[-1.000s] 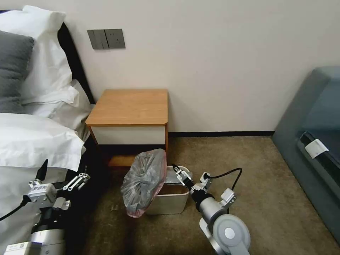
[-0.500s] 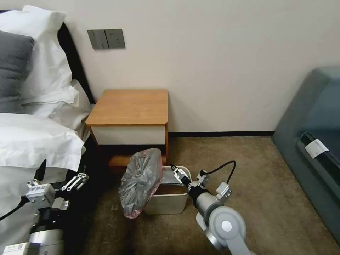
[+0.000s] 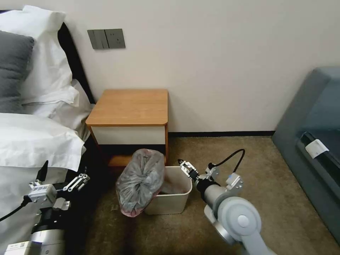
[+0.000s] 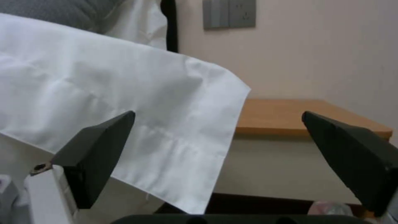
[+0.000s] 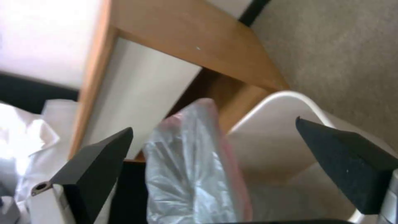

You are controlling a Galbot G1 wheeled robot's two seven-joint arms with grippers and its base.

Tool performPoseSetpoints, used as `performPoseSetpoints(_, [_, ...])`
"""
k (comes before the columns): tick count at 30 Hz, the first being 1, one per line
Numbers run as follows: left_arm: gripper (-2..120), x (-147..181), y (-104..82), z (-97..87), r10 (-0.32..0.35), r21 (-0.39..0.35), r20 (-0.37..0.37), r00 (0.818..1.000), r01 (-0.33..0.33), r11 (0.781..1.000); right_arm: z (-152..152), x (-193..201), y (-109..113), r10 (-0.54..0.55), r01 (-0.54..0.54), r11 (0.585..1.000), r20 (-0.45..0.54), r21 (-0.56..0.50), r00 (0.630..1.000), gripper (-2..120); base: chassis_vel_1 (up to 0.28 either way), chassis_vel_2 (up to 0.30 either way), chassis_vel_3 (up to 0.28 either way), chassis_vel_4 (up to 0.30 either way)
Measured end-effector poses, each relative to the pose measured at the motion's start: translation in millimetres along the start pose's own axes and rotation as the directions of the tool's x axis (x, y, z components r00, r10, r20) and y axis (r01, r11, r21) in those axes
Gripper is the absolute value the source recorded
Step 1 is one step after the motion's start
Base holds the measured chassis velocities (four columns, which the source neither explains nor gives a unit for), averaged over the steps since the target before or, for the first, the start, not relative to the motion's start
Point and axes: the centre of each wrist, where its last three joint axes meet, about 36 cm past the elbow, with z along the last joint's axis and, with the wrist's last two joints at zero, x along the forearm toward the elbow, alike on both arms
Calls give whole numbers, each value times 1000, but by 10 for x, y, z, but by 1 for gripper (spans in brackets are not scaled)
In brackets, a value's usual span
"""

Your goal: Pick up the garbage bag from the table and place it over the trash can.

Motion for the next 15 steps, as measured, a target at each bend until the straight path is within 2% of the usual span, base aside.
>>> performPoseSetpoints(4, [100, -31, -41, 10, 29, 1, -24, 999, -29, 1000, -51, 59, -23, -25, 25, 1000, 22, 8, 999, 100, 0, 0, 0, 0])
performPoseSetpoints(10, [100, -57, -248, 93, 123, 20, -103, 987, -122, 992, -119, 113, -89, -27, 25, 999, 71, 36, 997, 100, 0, 0, 0, 0])
performPoseSetpoints(11, [100, -57, -248, 93, 123, 20, -103, 987, -122, 992, -119, 113, -89, -27, 25, 999, 71, 36, 997, 100, 0, 0, 0, 0])
performPoseSetpoints(13, [100, -72, -400, 165, 170, 32, -148, 974, -167, 985, -140, 140, -117, -19, 15, 999, 92, 50, 996, 100, 0, 0, 0, 0])
performPoseSetpoints(15, [100, -104, -632, 186, 227, 82, -218, 949, -214, 973, -156, 163, -156, -1, -6, 998, 111, 63, 994, 100, 0, 0, 0, 0])
